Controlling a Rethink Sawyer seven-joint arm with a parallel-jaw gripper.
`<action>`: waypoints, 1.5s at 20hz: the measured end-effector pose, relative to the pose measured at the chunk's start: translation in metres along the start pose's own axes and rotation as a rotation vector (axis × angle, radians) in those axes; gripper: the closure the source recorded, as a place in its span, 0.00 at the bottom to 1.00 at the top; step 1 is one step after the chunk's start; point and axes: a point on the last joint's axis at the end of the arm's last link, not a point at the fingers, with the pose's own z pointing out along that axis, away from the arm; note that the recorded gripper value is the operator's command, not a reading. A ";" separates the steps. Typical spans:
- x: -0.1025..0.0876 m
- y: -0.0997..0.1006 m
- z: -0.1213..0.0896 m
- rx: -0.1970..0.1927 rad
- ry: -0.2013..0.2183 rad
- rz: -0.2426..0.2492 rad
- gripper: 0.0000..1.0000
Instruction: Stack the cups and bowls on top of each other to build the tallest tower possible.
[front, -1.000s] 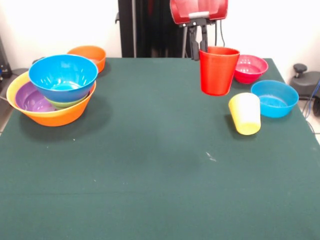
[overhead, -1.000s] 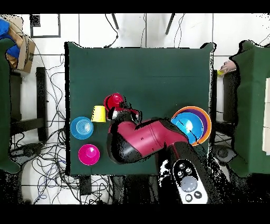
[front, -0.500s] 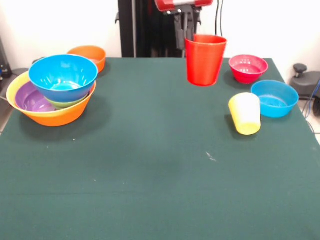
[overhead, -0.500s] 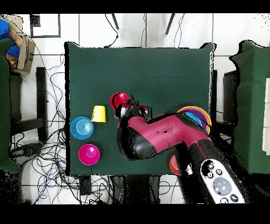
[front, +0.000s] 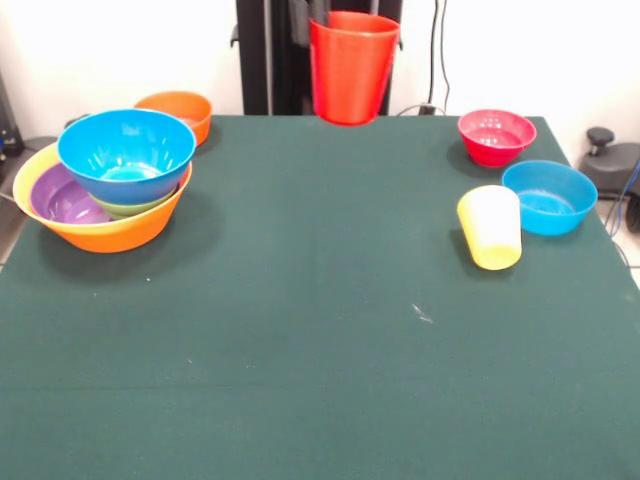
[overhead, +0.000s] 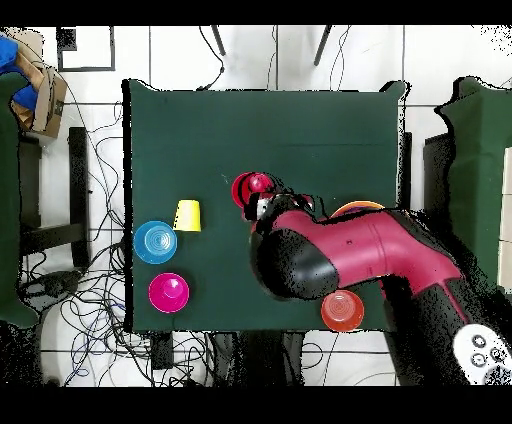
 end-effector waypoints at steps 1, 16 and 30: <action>-0.003 -0.007 -0.005 0.007 -0.002 -0.019 1.00; -0.001 -0.039 -0.005 0.030 -0.036 -0.101 1.00; 0.027 -0.097 0.024 0.031 -0.040 -0.123 1.00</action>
